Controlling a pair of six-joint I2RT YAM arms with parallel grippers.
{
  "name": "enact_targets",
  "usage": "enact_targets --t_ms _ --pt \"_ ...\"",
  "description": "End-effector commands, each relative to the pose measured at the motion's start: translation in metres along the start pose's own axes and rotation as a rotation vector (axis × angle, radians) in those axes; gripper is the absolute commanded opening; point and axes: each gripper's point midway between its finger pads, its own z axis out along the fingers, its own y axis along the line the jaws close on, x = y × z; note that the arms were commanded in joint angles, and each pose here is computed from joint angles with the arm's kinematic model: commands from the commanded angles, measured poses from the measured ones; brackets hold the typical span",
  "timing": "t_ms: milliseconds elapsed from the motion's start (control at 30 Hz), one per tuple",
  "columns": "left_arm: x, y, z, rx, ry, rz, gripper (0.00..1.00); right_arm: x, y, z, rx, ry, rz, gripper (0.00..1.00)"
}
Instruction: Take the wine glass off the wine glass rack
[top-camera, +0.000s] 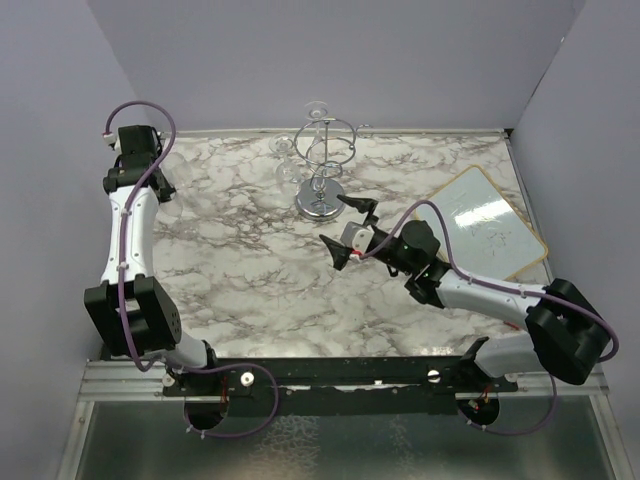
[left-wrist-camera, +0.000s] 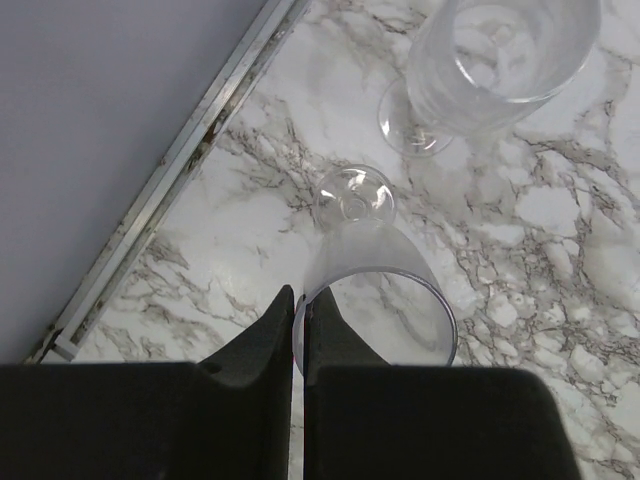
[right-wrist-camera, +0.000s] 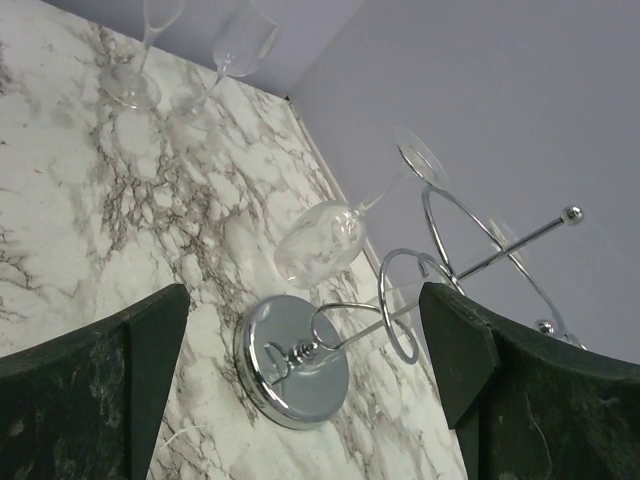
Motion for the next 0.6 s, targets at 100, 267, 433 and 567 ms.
enact_targets --t_ms 100,267,433,567 --pt "-0.036 -0.011 0.006 0.055 -0.058 -0.030 0.00 -0.011 -0.005 0.000 0.016 -0.003 -0.022 1.00" --pt "-0.041 -0.012 0.006 0.051 -0.047 -0.009 0.00 -0.008 -0.002 0.003 0.009 0.006 -0.026 1.00" --pt "-0.040 -0.011 0.005 0.051 -0.040 -0.005 0.04 -0.009 0.003 0.004 -0.005 0.000 -0.040 1.00" --pt "-0.031 -0.006 0.009 0.018 -0.005 0.021 0.08 -0.013 0.006 0.005 -0.007 -0.006 -0.055 1.00"
